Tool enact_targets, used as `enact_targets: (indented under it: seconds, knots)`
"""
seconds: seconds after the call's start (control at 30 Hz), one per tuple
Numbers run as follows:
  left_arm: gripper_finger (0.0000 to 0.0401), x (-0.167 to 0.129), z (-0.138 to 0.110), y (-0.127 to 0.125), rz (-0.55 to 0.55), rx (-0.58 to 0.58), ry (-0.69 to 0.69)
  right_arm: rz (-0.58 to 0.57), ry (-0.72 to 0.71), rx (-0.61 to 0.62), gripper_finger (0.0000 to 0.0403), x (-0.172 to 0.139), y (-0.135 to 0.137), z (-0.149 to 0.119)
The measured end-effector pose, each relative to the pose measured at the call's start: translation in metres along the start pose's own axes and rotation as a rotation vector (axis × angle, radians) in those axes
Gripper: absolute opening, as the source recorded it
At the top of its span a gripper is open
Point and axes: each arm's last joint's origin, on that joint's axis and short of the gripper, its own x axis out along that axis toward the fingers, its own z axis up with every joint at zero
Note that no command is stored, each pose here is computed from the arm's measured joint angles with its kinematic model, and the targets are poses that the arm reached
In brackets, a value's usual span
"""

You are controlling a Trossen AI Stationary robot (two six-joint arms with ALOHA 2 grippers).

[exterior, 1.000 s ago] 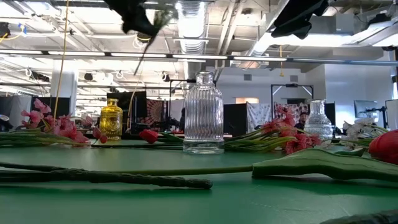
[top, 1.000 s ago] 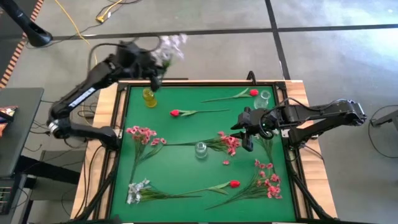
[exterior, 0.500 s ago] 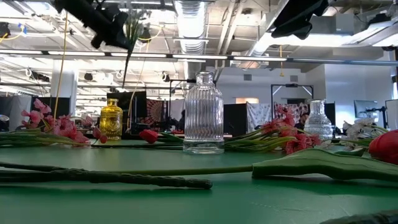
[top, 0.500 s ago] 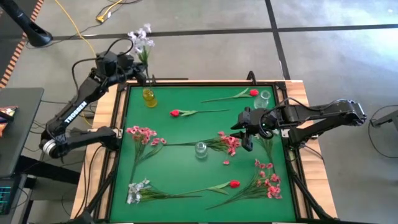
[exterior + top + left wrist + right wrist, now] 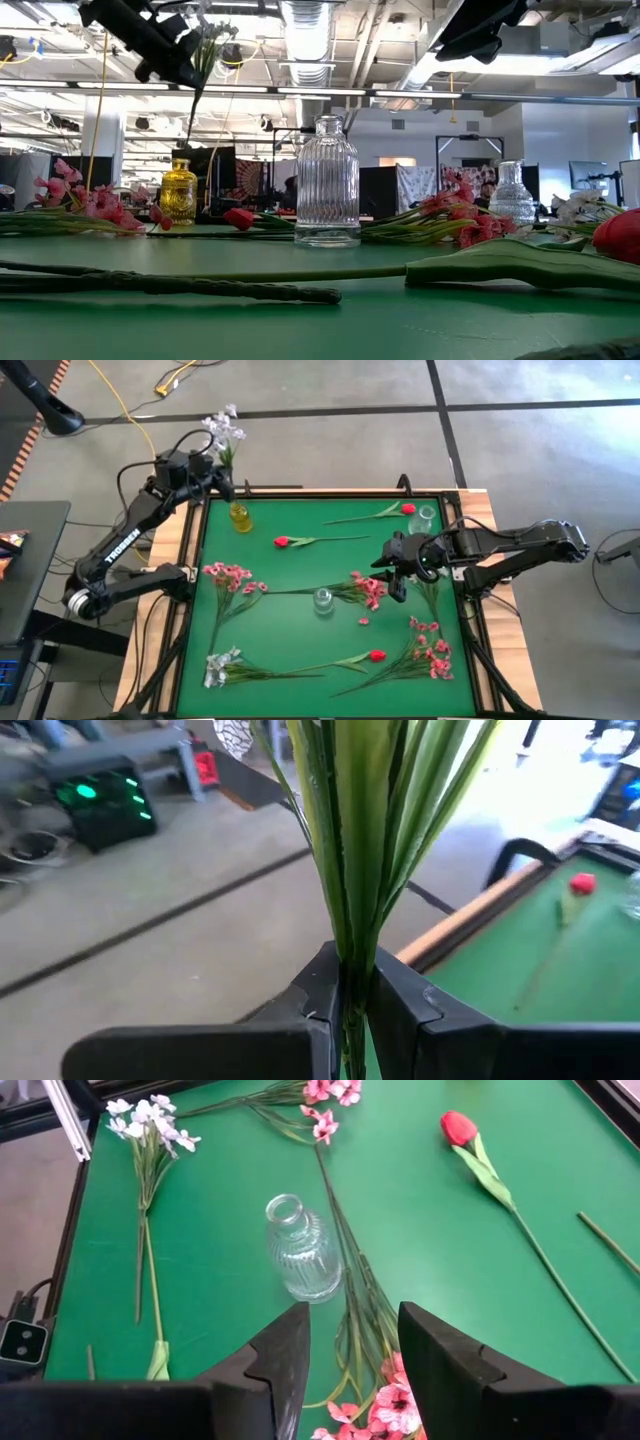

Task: Sort flowers into vase by color
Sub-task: Put the top white flowers into the yellow vase

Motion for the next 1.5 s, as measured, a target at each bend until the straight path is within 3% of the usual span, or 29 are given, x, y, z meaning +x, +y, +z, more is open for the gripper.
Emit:
enact_targets:
  seconds: [0.13,0.63,1.3,1.5]
  knots:
    - [0.0023,-0.001,-0.001,0.001,0.043,0.006,0.012,-0.001,0.000,-0.001,0.0179,0.000,0.000,0.000]
    - [0.0023,0.003,-0.006,0.000,0.014,-0.022,0.063,-0.002,0.000,-0.001,0.0179,0.000,0.000,0.000]
    - [0.0023,0.021,-0.053,-0.002,-0.023,-0.039,0.142,-0.002,0.000,-0.001,0.0179,0.000,0.000,0.000]
    - [0.0023,0.022,-0.057,-0.002,-0.024,-0.035,0.154,-0.002,0.000,-0.016,0.0179,0.000,0.000,0.000]
